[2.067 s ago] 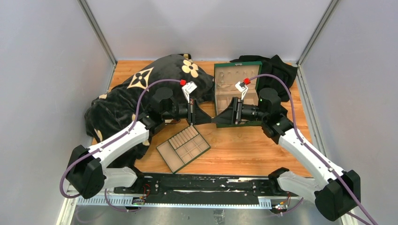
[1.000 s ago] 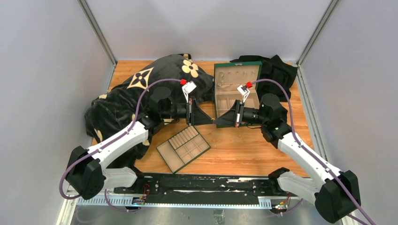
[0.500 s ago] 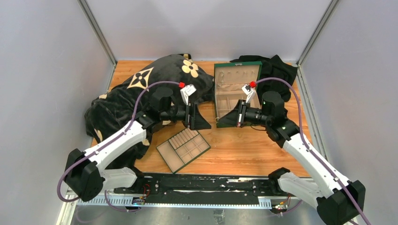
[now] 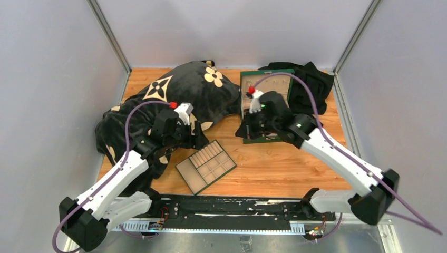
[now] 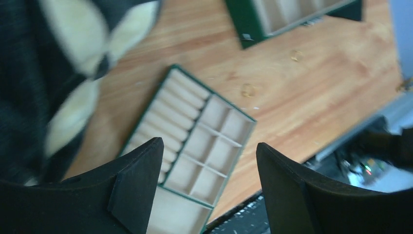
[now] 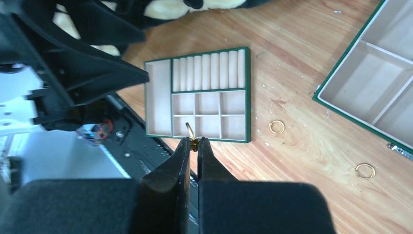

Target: Organize the mixed jewelry

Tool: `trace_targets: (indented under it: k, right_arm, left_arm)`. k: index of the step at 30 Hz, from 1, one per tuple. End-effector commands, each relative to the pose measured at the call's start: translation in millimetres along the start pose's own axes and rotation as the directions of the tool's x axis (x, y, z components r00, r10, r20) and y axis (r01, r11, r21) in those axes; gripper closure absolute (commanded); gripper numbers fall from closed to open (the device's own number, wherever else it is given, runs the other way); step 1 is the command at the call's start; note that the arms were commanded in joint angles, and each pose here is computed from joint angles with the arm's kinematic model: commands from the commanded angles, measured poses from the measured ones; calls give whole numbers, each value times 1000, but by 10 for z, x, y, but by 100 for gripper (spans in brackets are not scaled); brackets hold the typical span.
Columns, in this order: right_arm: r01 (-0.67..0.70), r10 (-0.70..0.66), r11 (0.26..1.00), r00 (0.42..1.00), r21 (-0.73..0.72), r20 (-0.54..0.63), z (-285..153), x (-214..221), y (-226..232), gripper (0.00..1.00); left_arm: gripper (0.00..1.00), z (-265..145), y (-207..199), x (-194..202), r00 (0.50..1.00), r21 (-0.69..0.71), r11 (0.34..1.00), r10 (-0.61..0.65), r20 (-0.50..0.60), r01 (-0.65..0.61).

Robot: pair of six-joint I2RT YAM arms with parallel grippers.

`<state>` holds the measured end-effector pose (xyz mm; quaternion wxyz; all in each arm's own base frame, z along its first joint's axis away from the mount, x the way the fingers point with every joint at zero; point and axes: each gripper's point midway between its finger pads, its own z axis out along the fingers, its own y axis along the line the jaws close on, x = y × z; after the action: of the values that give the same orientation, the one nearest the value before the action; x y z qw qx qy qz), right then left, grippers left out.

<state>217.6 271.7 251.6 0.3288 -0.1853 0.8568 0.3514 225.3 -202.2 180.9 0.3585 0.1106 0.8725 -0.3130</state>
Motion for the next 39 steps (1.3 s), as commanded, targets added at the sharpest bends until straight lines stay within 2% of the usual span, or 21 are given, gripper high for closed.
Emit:
trace_targets:
  k: [1, 6, 12, 18, 25, 39]
  right_arm:
    - [147, -96, 952, 976, 267, -196, 230, 349, -315, 100]
    - [265, -149, 890, 938, 371, -312, 659, 468, -350, 100]
    - [326, -163, 859, 906, 395, -391, 1166, 648, -363, 100]
    - [347, -158, 821, 902, 454, -402, 1512, 760, -577, 100]
    - [335, -159, 826, 910, 454, -382, 1790, 830, -614, 100]
    - [342, -160, 824, 905, 451, -394, 1983, 878, -570, 100]
  left_arm:
    - [26, -276, 602, -87, 992, -351, 933, -37, 118, 76]
    - [26, -666, 604, -325, 985, -439, 893, -25, 173, 100]
    - [26, -1013, 326, -759, 963, -398, 910, -3, 269, 114]
    - [26, -1222, 169, -974, 945, -366, 922, -2, 328, 129]
    - [26, -1334, 104, -1074, 934, -356, 923, -7, 358, 143]
    - [26, -1348, 209, -1045, 941, -413, 906, 55, 335, 94]
